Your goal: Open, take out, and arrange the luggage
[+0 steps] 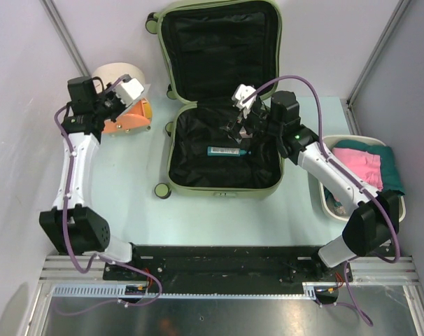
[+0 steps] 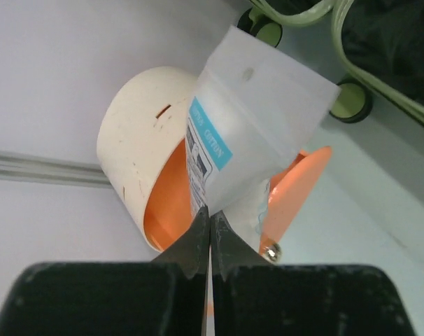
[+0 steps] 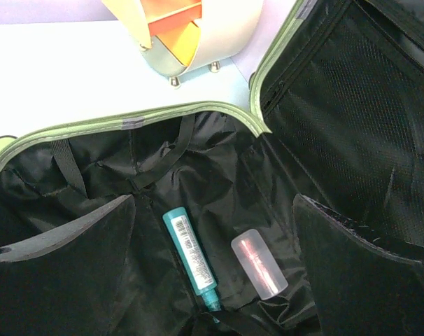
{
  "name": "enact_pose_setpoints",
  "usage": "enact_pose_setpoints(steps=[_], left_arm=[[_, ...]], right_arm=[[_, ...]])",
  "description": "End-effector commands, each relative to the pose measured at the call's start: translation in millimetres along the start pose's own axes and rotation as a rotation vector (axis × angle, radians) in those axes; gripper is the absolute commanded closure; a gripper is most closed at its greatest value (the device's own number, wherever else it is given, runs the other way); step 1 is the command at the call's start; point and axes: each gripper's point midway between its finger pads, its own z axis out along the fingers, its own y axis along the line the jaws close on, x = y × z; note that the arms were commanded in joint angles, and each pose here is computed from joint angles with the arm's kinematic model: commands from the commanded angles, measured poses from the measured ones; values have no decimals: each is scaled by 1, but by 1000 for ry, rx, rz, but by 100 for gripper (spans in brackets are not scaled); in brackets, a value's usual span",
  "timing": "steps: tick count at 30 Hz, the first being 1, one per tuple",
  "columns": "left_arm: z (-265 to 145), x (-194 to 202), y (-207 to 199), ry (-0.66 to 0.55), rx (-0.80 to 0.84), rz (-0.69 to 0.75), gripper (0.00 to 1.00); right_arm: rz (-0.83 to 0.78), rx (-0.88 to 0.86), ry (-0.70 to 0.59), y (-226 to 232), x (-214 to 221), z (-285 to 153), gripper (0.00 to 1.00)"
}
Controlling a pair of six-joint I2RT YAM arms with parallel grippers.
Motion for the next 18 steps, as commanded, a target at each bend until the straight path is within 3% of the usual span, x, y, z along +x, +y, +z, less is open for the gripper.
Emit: enact_pose_setpoints(steps=[1, 8, 18], left_arm=[[-6, -9, 41, 23, -88, 230, 100], [8, 19, 47, 125, -77, 338, 100], [24, 56, 45, 198, -31, 361, 100]], right_arm=[[1, 18, -25, -4, -6, 2, 0], [6, 25, -19, -7, -3, 3, 0], [11, 32, -18, -9, -1, 5, 0]])
